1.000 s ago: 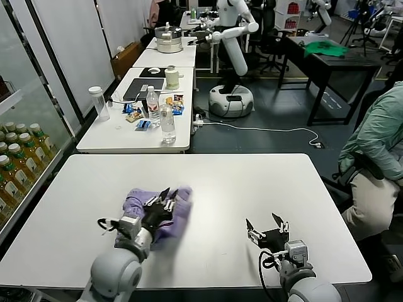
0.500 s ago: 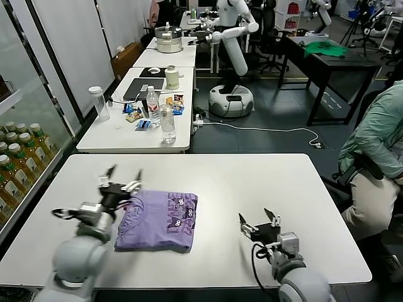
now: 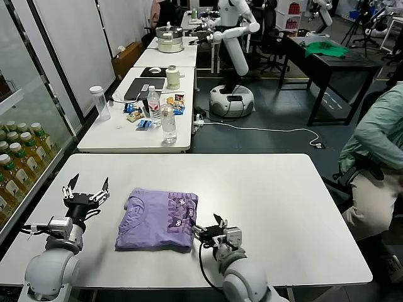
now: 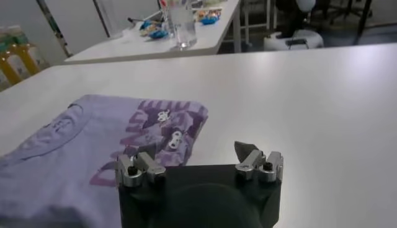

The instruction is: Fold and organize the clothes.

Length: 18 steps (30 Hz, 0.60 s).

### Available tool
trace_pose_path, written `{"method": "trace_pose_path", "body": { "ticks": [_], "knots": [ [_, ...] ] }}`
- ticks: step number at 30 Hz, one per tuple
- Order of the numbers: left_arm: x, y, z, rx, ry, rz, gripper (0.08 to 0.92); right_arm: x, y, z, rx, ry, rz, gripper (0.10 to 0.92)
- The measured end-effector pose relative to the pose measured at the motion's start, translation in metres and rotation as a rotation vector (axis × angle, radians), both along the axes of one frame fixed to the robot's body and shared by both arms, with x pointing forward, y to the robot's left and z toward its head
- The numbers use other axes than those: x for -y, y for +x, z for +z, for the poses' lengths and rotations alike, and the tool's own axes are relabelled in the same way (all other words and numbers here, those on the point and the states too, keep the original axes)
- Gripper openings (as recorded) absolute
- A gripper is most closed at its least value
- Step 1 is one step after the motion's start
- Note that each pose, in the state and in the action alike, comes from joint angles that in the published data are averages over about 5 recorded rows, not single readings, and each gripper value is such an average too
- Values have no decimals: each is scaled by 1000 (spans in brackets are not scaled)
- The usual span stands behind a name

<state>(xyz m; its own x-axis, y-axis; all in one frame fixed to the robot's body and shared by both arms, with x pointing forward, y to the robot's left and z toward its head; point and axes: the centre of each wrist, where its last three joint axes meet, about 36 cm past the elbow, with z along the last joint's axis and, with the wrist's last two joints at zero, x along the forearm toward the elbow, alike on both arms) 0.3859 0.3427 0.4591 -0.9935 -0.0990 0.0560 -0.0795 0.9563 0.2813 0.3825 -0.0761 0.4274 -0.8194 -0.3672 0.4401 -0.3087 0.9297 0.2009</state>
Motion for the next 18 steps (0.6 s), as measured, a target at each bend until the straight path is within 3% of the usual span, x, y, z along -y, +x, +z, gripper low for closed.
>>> {"method": "trace_pose_path", "body": {
  "ticks": [6, 18],
  "knots": [
    [-5, -4, -6, 2, 3, 11, 823, -21, 12, -6, -32, 31, -9, 759],
    [-11, -8, -13, 5, 8, 26, 823, -40, 25, -13, -72, 62, -27, 414]
  ]
}}
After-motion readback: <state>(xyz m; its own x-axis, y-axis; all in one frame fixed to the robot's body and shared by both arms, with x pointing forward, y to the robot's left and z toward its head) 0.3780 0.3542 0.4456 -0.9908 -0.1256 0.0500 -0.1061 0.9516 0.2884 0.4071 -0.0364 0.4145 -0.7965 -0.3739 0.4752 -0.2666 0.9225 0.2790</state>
